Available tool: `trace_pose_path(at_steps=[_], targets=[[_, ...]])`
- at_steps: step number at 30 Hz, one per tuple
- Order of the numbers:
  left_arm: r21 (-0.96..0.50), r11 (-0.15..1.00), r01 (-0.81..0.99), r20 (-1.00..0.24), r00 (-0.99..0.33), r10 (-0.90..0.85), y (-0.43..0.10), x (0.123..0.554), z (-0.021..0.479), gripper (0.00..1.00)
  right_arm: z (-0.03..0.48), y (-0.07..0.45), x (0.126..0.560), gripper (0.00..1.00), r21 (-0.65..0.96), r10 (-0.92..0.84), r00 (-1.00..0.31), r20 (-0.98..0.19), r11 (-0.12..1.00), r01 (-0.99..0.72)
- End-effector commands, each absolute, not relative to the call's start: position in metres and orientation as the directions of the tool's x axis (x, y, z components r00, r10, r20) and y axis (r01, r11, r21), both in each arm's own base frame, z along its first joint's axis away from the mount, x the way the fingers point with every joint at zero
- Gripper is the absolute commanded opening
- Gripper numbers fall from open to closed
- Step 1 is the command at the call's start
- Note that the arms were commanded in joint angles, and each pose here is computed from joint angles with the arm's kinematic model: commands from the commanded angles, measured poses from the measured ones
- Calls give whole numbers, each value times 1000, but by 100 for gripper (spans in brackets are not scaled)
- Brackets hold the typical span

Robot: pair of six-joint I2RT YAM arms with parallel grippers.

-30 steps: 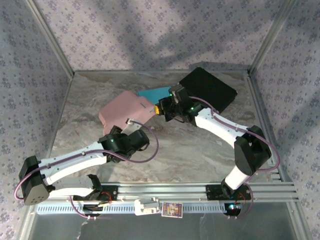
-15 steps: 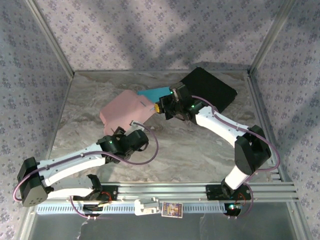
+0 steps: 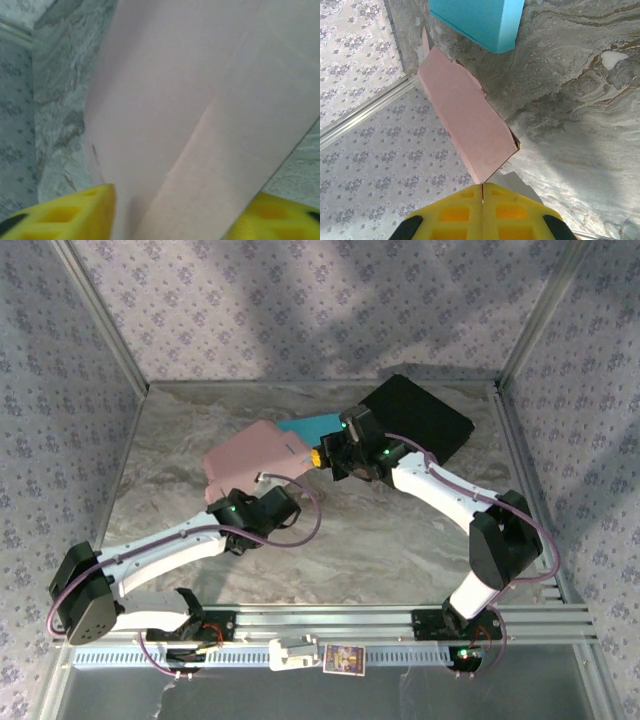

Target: Fold the paper box

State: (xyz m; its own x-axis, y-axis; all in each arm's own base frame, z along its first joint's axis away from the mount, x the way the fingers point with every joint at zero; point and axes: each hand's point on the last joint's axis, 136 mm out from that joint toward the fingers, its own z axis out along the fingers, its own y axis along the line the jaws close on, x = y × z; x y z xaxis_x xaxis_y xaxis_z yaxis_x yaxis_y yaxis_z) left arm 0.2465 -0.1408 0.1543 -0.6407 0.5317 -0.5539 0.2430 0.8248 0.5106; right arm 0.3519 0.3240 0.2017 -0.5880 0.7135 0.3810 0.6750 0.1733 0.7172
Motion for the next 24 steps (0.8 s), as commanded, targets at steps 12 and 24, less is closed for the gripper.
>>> trace_pose_path(at_steps=[12,24], targets=[[528,818,227,-587,-598,545,-133,243,211,0,278,325,378,37,838,648,-728,225,252,483],[51,907,419,-795,-533,291,-167,210,304,0,391,217,383,57,869,722,-618,-312,480,121]])
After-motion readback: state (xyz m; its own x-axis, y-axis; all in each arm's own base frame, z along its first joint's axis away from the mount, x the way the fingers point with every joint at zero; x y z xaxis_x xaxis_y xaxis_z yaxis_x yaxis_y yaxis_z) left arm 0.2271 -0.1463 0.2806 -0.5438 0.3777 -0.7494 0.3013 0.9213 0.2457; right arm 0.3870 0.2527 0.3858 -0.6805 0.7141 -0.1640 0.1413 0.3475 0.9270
